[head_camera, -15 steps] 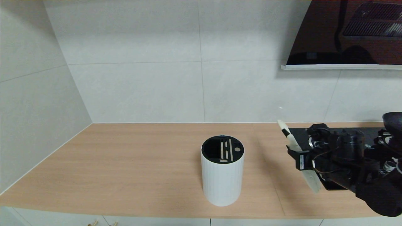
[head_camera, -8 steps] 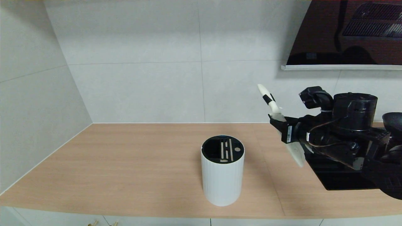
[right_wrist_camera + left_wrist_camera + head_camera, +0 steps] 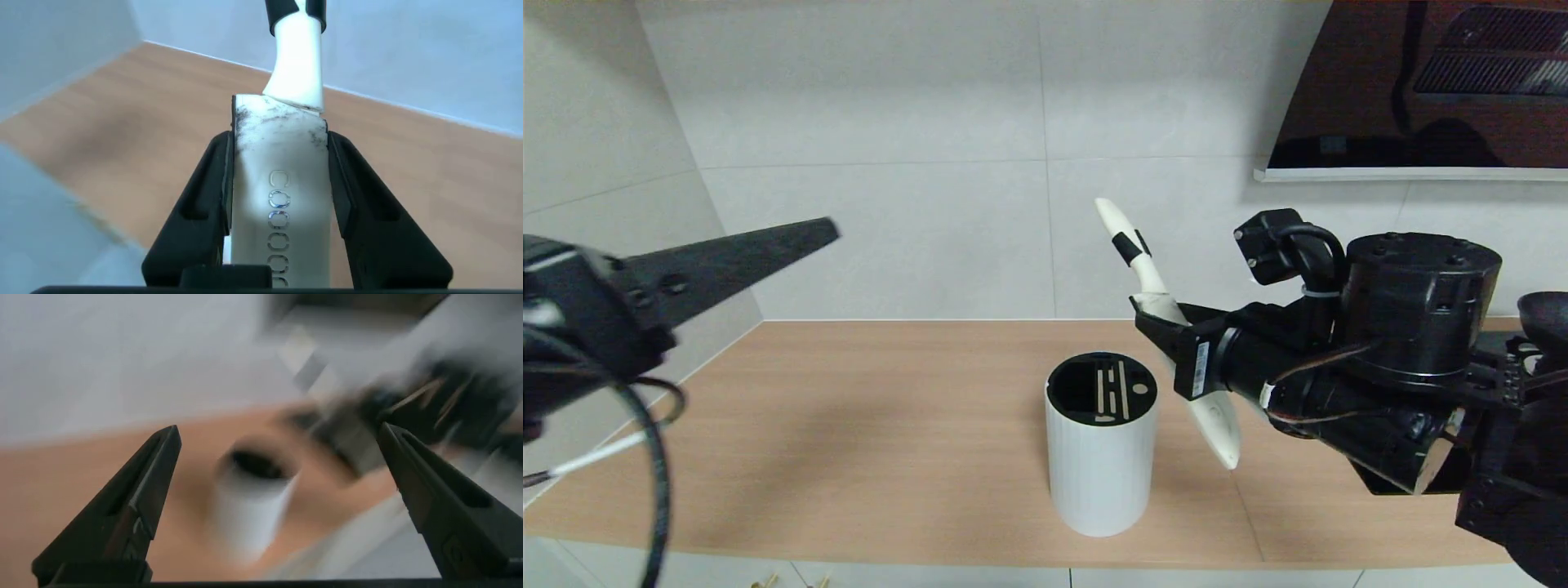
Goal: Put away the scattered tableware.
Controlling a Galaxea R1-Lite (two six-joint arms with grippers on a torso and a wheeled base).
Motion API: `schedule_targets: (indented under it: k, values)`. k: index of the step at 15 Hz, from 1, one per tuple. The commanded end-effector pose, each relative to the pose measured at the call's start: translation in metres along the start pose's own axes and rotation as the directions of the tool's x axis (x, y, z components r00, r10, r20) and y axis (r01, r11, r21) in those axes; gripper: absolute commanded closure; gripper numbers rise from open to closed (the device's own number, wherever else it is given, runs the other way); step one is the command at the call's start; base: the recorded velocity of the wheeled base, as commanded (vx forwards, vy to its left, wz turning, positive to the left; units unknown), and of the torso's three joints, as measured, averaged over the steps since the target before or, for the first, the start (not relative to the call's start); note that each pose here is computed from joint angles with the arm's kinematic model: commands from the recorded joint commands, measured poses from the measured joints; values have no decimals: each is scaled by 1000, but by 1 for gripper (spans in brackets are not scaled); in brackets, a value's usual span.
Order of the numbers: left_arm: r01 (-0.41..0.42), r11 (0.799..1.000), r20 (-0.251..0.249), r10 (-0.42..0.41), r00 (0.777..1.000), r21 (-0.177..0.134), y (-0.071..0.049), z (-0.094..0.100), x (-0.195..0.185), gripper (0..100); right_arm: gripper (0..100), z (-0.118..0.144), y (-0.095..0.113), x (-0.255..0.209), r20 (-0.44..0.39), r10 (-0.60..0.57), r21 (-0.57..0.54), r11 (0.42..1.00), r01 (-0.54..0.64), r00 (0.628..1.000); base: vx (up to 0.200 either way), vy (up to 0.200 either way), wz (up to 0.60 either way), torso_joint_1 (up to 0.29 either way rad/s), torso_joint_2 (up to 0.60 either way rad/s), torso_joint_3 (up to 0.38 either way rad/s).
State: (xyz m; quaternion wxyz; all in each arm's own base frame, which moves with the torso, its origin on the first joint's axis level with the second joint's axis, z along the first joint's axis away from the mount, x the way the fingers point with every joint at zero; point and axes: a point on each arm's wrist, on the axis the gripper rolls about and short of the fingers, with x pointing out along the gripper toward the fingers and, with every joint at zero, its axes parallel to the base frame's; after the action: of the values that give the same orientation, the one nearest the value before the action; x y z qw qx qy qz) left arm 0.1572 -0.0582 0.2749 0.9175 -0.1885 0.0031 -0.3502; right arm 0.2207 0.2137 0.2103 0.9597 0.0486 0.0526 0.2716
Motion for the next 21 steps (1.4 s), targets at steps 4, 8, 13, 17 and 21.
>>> schedule_targets:
  k: [4,8,13,17,21]
  values:
    - [27,923,-148,-91,985,-385,19,-72,81,0,100,-9,47,-14,-21,125,14,992,-124,992,0,0,0,0,0,0]
    - [76,884,-161,-168,972,-462,8,-93,101,0,100,-15,59,-14,-14,152,15,988,-152,988,0,0,0,0,0,0]
    - [82,884,-155,-171,973,-459,12,-104,113,0,100,-24,70,-15,-39,183,10,983,-183,982,0,0,0,0,0,0]
    - [76,897,-115,-139,984,-436,13,-102,114,0,100,-25,69,-17,-45,182,7,983,-182,982,0,0,0,0,0,0]
    - [69,899,-119,-133,984,-433,15,-104,115,0,100,-27,71,-19,-42,190,4,982,-190,981,0,0,0,0,0,0]
